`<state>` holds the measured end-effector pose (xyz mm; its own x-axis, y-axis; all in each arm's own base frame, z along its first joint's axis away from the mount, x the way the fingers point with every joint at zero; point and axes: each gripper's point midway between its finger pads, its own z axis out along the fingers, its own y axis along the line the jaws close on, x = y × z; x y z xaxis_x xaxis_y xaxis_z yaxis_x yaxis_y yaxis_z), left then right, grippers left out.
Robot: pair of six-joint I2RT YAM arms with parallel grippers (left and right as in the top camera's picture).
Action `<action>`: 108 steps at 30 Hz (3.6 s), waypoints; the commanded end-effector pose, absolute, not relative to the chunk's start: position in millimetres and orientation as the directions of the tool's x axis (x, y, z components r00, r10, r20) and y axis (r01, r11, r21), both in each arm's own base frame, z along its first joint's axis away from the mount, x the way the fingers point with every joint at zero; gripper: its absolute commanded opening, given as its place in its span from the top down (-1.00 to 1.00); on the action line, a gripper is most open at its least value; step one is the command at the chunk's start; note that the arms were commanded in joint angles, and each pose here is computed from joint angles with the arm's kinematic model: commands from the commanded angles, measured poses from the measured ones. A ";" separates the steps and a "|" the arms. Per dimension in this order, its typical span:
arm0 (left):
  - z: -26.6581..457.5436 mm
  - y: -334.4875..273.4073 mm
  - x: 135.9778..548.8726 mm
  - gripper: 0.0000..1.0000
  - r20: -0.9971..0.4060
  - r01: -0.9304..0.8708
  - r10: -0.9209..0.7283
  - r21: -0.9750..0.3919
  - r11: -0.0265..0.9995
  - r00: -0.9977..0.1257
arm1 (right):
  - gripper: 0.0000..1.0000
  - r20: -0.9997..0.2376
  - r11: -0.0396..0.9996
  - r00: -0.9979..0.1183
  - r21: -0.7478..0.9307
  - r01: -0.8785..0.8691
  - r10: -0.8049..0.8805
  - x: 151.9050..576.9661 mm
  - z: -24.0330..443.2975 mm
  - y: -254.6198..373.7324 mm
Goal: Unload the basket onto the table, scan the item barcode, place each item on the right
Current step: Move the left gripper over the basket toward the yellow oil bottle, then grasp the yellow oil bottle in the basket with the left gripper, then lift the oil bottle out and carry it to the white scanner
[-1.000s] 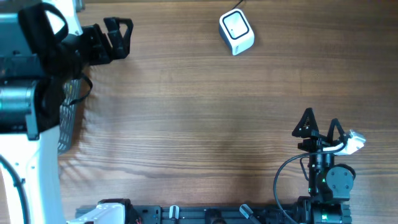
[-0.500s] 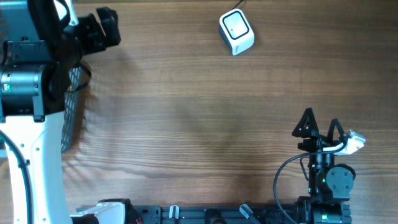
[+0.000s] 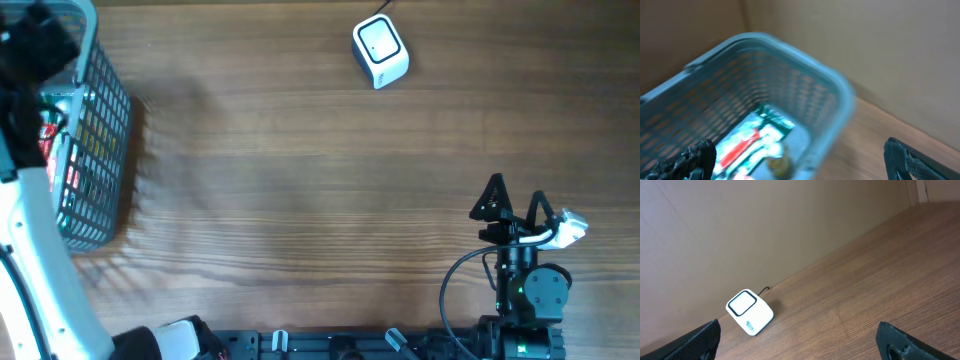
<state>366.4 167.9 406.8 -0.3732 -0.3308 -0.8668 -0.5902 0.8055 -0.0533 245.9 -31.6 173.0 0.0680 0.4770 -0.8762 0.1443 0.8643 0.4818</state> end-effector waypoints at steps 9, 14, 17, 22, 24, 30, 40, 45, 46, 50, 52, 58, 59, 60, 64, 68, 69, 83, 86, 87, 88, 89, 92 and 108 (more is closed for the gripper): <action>310.5 228.0 374.5 -1.00 -0.677 -0.592 -0.483 -0.086 0.802 -0.555 | -0.99 -0.878 0.868 0.063 0.479 0.133 0.475 246.3 173.2 -29.8; 260.2 229.5 382.4 -1.00 -0.560 -0.582 -0.517 -0.075 0.810 -0.647 | -1.00 -0.878 0.868 0.063 0.479 0.133 0.475 246.3 173.2 -29.8; 238.1 231.6 385.7 -1.00 -0.510 -0.581 -0.528 -0.066 0.811 -0.679 | -0.99 -0.878 0.868 0.063 0.479 0.133 0.475 246.3 173.2 -29.8; 217.3 231.5 389.6 -1.00 -0.464 -0.562 -0.522 -0.062 0.825 -0.716 | -0.99 -0.878 0.868 0.063 0.479 0.133 0.475 246.3 173.2 -29.8; 212.0 224.8 395.9 -0.99 -0.456 -0.500 -0.479 -0.083 0.862 -0.750 | -0.99 -0.878 0.868 0.063 0.479 0.133 0.475 246.3 173.2 -29.8; 193.0 220.6 402.3 -0.91 -0.425 -0.447 -0.444 -0.099 0.889 -0.789 | -0.99 -0.878 0.868 0.063 0.479 0.133 0.475 246.3 173.2 -29.9; 173.3 218.3 405.0 -0.90 -0.384 -0.421 -0.430 -0.111 0.900 -0.817 | -0.99 -0.878 0.868 0.062 0.479 0.133 0.475 246.3 173.2 -29.8; 156.4 217.7 404.5 -0.84 -0.340 -0.426 -0.439 -0.117 0.897 -0.832 | -1.00 -0.878 0.868 0.063 0.479 0.133 0.475 246.3 173.2 -29.8; 153.4 217.7 404.6 -0.82 -0.333 -0.426 -0.440 -0.117 0.897 -0.834 | -0.99 -0.878 0.868 0.063 0.479 0.133 0.475 246.3 173.2 -29.9; 142.5 217.5 403.7 -0.65 -0.310 -0.429 -0.444 -0.120 0.895 -0.840 | -1.00 -0.878 0.868 0.063 0.479 0.133 0.475 246.3 173.2 -29.8; 135.5 216.8 403.0 -0.57 -0.304 -0.430 -0.445 -0.120 0.895 -0.842 | -0.99 -0.878 0.868 0.063 0.479 0.133 0.475 246.3 173.2 -29.8; 115.3 215.1 400.2 -0.37 -0.288 -0.432 -0.448 -0.122 0.894 -0.846 | -0.99 -0.878 0.868 0.062 0.479 0.133 0.475 246.3 173.2 -29.8; 114.0 215.1 400.1 -0.32 -0.288 -0.432 -0.448 -0.122 0.894 -0.846 | -0.99 -0.878 0.868 0.062 0.479 0.133 0.475 246.3 173.2 -29.8; 113.7 215.6 401.0 -0.28 -0.292 -0.431 -0.447 -0.122 0.894 -0.845 | -0.99 -0.878 0.868 0.062 0.479 0.133 0.475 246.3 173.2 -29.8; 114.8 217.6 404.1 -0.06 -0.307 -0.430 -0.445 -0.120 0.895 -0.841 | -0.99 -0.878 0.868 0.063 0.479 0.133 0.475 246.3 173.2 -29.8; 116.3 219.6 407.2 0.10 -0.323 -0.428 -0.442 -0.118 0.896 -0.837 | -0.99 -0.878 0.868 0.062 0.479 0.133 0.475 246.3 173.2 -29.8; 117.7 220.2 408.2 0.10 -0.330 -0.427 -0.441 -0.118 0.896 -0.834 | -1.00 -0.878 0.868 0.062 0.479 0.133 0.475 246.3 173.2 -29.8; 214.5 226.6 418.6 0.29 -0.584 -0.406 -0.375 -0.085 0.910 -0.720 | -0.99 -0.878 0.868 0.063 0.479 0.133 0.475 246.3 173.2 -29.8; 259.4 226.4 418.3 0.28 -0.685 -0.398 -0.333 -0.068 0.915 -0.648 | -0.99 -0.878 0.868 0.062 0.479 0.133 0.475 246.3 173.2 -29.8; 277.7 226.0 416.7 0.28 -0.722 -0.405 -0.326 -0.069 0.912 -0.611 | -0.99 -0.878 0.868 0.063 0.479 0.133 0.475 246.3 173.2 -29.9; 292.1 225.8 415.0 0.28 -0.749 -0.418 -0.328 -0.076 0.905 -0.576 | -0.99 -0.878 0.868 0.063 0.479 0.133 0.475 246.3 173.2 -29.8; 307.3 224.5 412.9 0.28 -0.775 -0.423 -0.325 -0.083 0.902 -0.541 | -0.99 -0.878 0.868 0.062 0.479 0.133 0.475 246.3 173.2 -29.8; 354.6 218.4 402.9 0.28 -0.847 -0.439 -0.319 -0.115 0.891 -0.425 | -1.00 -0.878 0.868 0.062 0.479 0.133 0.475 246.3 173.2 -29.8; 532.8 97.1 304.2 0.43 -0.936 -0.208 -0.350 -0.348 0.914 0.028 | -0.99 -0.878 0.868 0.062 0.479 0.133 0.475 246.3 173.2 -29.8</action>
